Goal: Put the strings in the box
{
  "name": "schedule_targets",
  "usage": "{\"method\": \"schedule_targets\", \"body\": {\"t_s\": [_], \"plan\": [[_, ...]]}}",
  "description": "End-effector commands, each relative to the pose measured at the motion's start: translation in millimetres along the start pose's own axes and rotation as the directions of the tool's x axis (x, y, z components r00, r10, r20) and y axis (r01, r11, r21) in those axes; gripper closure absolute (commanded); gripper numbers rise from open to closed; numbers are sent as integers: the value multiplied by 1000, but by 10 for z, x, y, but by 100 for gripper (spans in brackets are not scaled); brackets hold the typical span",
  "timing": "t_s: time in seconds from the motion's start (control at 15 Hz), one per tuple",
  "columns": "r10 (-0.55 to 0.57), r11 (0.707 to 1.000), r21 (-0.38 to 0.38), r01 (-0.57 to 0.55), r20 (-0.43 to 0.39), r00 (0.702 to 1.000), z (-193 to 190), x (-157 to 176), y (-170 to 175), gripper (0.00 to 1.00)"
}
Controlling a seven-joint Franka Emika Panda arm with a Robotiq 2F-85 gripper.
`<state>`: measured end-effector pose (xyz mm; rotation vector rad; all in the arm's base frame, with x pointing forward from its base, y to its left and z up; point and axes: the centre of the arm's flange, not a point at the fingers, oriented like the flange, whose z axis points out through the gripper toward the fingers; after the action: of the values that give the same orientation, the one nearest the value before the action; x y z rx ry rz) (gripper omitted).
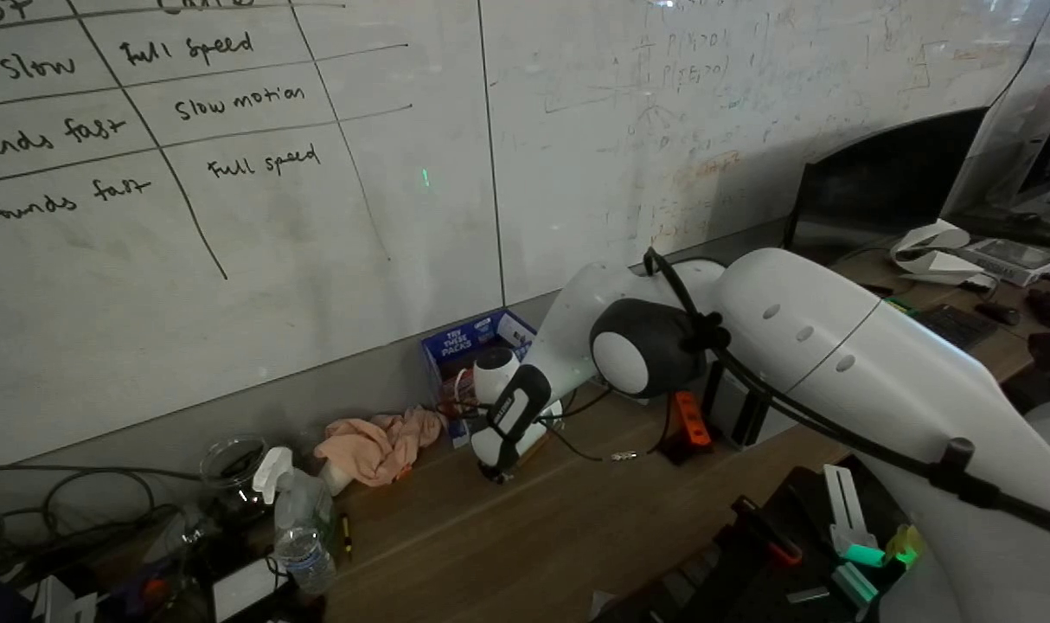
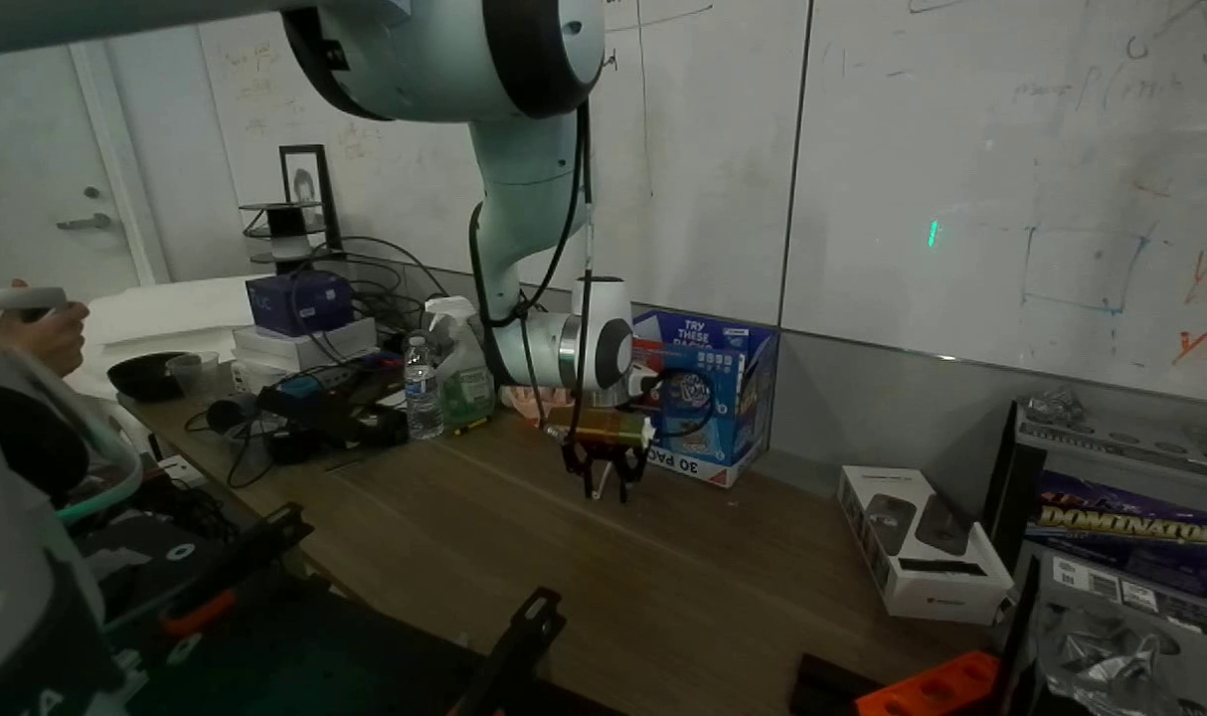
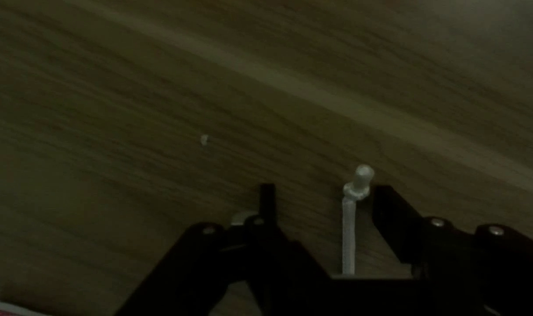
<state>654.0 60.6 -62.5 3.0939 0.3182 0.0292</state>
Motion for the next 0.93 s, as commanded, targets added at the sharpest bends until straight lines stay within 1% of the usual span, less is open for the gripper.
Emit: {"method": "schedule_targets", "body": {"t_s": [0.0, 0.13, 0.2, 0.27, 0.53, 0.67, 0.8, 0.87], "plan": [[0, 1000, 4, 0, 4, 1000, -18, 80, 30, 73], [4, 1000, -2, -4, 14, 1000, -37, 91, 25, 86], [9, 1000, -3, -9, 25, 1000, -51, 97, 28, 95], [14, 1000, -4, -14, 39, 999, -61, 101, 35, 100], [32, 999, -19, -31, 80, 996, -223, 121, 69, 99], [39, 999, -30, -37, 83, 996, -482, 173, 81, 99], [50, 998, -32, -48, 65, 997, -900, 282, 82, 99], [57, 998, -36, -55, 39, 998, -1151, 344, 64, 99]]}}
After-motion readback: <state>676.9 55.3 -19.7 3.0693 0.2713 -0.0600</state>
